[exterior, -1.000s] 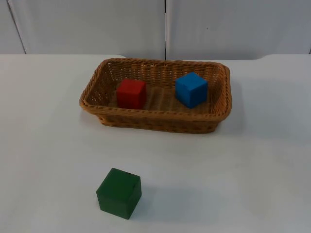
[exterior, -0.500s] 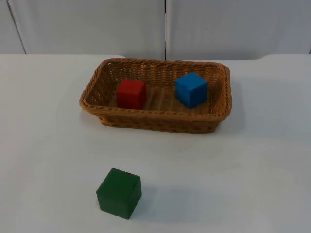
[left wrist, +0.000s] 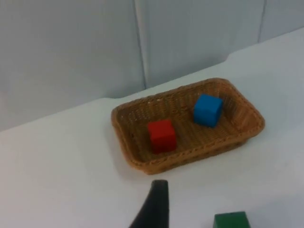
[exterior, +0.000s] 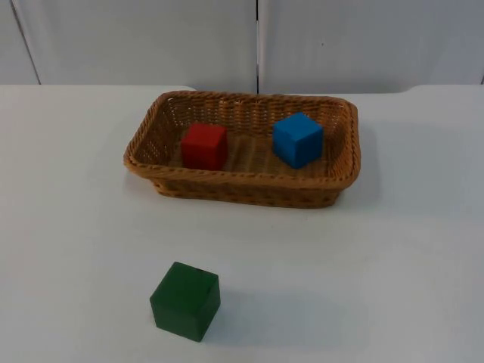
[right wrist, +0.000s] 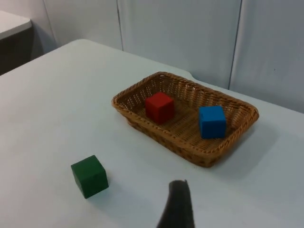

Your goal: Pick up one cube with each hand and place exactly two cubes into the same basket, leaving the remaining cube outside.

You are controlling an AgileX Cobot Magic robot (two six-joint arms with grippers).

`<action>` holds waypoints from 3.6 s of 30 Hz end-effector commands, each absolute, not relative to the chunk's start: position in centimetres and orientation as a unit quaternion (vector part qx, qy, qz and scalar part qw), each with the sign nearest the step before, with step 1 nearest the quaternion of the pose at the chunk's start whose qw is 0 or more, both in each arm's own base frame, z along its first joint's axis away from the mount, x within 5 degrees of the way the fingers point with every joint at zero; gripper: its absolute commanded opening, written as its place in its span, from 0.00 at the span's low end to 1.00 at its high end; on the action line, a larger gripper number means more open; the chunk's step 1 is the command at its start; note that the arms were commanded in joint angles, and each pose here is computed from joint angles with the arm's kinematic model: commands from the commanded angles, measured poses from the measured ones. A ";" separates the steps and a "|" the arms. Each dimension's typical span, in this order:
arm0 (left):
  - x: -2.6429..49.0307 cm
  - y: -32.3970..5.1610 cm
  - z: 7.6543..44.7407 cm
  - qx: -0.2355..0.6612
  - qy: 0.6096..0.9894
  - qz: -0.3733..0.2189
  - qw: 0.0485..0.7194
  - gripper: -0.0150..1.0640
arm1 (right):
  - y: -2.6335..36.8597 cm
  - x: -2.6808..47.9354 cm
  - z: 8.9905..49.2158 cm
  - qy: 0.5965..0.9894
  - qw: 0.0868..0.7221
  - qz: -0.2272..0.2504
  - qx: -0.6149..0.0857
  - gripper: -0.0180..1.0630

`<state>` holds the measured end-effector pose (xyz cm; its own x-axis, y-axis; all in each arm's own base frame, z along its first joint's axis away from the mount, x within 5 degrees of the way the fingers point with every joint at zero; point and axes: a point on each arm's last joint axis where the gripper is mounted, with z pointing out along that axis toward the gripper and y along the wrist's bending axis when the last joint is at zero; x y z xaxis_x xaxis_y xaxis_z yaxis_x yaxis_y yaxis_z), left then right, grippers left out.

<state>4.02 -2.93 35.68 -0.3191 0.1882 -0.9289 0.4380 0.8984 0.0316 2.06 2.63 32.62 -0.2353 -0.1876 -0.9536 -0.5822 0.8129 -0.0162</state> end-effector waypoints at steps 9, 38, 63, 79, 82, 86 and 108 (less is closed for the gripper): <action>1.3 -1.4 30.5 0.118 0.826 -0.100 0.541 0.77 | 1.6 -0.3 31.9 0.759 0.572 0.172 -0.259 0.60; -0.6 -0.4 27.7 0.102 0.849 -0.065 0.515 0.77 | 0.1 -0.9 28.1 0.824 0.508 0.123 -0.218 0.60; -0.5 -0.2 27.5 0.084 0.854 -0.060 0.510 0.77 | 0.1 -0.9 28.0 0.825 0.506 0.122 -0.220 0.60; -0.5 -0.2 27.5 0.084 0.854 -0.060 0.510 0.99 | 0.1 -0.9 28.0 0.825 0.506 0.121 -0.220 0.99; -0.5 -0.2 27.5 0.084 0.854 -0.060 0.510 0.99 | -0.1 -0.8 28.0 0.828 0.507 0.117 -0.209 0.99; -0.5 -0.2 27.5 0.084 0.854 -0.060 0.510 0.99 | -0.3 -0.7 28.0 0.832 0.508 0.112 -0.191 0.99; -0.5 -0.2 27.5 0.084 0.854 -0.060 0.510 0.99 | -0.3 -0.7 28.0 0.832 0.508 0.115 -0.191 0.99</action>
<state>-0.48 -0.18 27.60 -0.4620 0.0903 -0.8823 0.2113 0.9774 -0.0107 -0.76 -0.30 28.14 -0.4138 -0.2057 -0.8868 -0.4381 0.8989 -0.0041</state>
